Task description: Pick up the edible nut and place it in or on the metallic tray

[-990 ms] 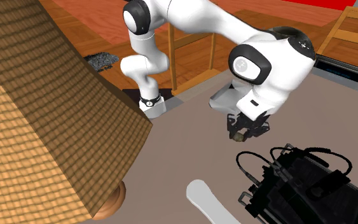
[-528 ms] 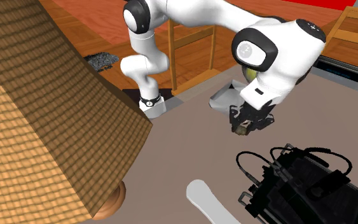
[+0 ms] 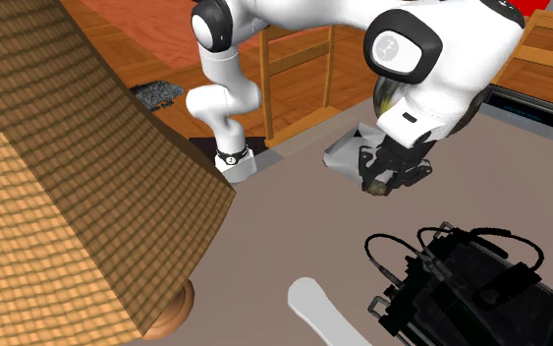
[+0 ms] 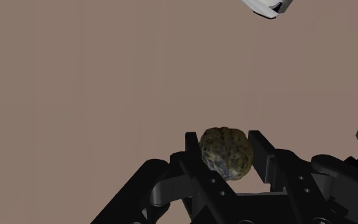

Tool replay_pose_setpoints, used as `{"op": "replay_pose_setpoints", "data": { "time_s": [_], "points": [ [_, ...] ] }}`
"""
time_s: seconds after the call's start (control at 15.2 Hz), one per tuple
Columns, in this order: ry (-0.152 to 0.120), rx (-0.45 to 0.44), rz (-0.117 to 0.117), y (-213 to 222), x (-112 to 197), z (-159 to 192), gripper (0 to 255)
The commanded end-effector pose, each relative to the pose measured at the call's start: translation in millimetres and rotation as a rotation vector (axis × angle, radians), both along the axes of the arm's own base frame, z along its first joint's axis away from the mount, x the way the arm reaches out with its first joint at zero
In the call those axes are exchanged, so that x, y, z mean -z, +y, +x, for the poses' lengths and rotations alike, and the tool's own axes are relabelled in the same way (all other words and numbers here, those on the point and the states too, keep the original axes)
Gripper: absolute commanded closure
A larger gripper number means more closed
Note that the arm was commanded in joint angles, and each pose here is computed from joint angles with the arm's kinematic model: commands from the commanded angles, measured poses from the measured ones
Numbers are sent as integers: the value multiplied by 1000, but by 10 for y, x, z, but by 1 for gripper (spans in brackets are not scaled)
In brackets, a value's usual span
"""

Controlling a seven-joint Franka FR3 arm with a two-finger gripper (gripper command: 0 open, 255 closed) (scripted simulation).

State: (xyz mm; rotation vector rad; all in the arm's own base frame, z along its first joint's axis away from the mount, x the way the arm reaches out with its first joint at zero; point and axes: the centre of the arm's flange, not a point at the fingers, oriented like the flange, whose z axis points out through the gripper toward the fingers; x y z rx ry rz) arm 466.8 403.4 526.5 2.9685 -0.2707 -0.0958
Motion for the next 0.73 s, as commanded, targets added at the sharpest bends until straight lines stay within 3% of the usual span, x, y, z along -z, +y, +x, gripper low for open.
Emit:
{"op": "replay_pose_setpoints", "data": {
  "time_s": [0.0,0.07,0.66],
  "points": [
    [0,0,0,-14,-111,1,255],
    [0,0,0,-14,-149,1,255],
    [0,0,0,344,-169,-1132,255]
  ]
}}
